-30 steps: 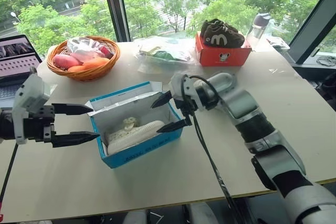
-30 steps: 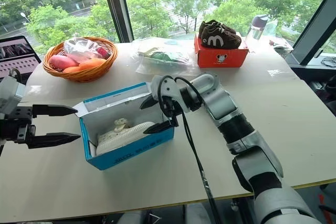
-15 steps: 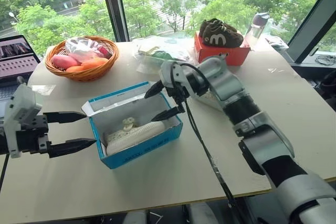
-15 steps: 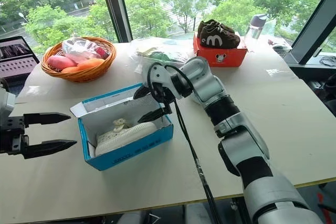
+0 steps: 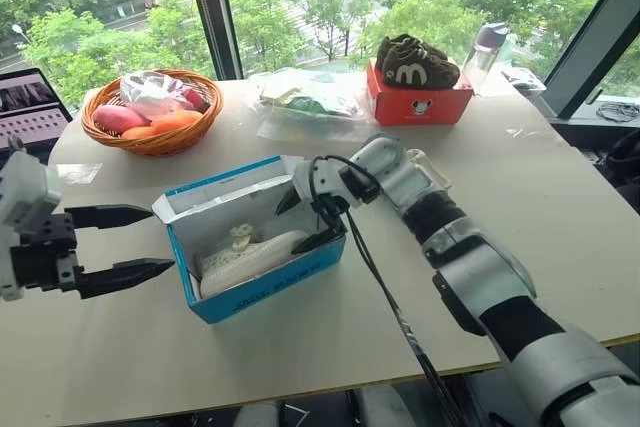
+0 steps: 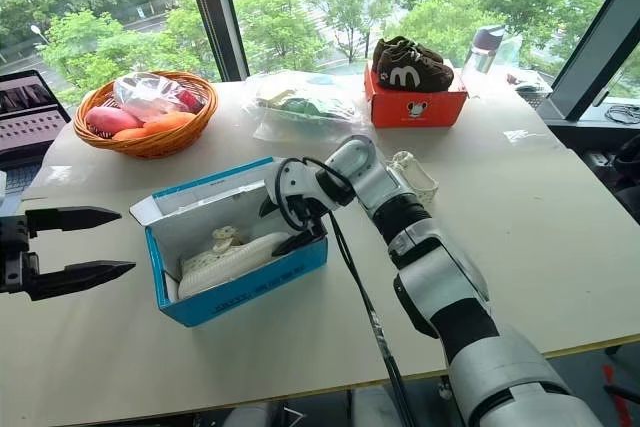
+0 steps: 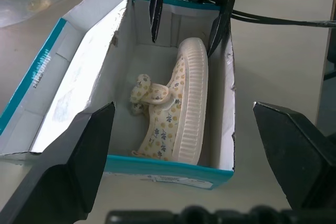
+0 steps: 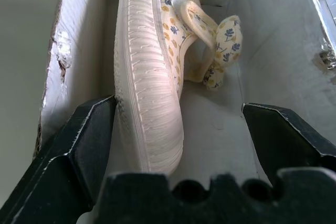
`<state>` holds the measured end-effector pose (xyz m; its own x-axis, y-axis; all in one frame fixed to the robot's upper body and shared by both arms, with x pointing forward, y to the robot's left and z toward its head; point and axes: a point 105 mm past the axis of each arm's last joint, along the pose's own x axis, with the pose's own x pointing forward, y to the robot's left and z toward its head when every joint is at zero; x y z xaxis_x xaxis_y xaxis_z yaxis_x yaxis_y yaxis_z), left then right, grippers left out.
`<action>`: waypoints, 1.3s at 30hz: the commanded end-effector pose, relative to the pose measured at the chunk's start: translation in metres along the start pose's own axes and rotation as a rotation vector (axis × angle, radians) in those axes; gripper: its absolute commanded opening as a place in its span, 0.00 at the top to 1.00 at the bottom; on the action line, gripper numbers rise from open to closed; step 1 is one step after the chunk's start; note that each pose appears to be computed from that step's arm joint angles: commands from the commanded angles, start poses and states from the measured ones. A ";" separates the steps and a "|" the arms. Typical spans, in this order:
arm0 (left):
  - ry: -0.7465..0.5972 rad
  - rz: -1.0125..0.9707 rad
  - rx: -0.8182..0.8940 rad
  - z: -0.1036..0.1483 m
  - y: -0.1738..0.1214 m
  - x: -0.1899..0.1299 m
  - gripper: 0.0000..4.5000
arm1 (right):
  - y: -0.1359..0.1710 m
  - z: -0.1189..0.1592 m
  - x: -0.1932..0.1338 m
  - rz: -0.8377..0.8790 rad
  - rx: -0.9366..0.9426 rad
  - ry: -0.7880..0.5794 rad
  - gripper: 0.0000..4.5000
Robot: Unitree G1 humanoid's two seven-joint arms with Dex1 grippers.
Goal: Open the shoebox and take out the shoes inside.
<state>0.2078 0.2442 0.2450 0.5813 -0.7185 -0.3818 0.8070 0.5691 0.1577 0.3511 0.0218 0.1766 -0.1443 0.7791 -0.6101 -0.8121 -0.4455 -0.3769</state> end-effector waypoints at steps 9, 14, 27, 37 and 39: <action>0.005 0.022 0.042 0.009 0.004 -0.006 0.00 | -0.007 0.011 0.003 -0.001 -0.028 -0.026 0.77; -0.001 0.016 0.050 0.011 0.005 -0.004 0.00 | -0.007 0.014 0.002 0.006 -0.037 -0.041 0.91; -0.009 -0.009 0.057 0.012 0.007 0.002 0.00 | -0.032 0.078 -0.020 -0.172 -0.308 -0.126 0.92; -0.022 -0.054 0.087 0.016 0.021 0.011 0.00 | -0.047 0.067 -0.103 -0.373 -0.249 0.024 0.92; -0.034 -0.087 0.097 0.019 0.023 0.018 0.00 | -0.044 0.057 -0.123 -0.403 -0.194 0.087 0.92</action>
<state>0.2355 0.2401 0.2537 0.5281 -0.7667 -0.3651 0.8482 0.4971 0.1829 0.3728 -0.0185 0.2827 0.1608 0.8592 -0.4858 -0.6854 -0.2569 -0.6813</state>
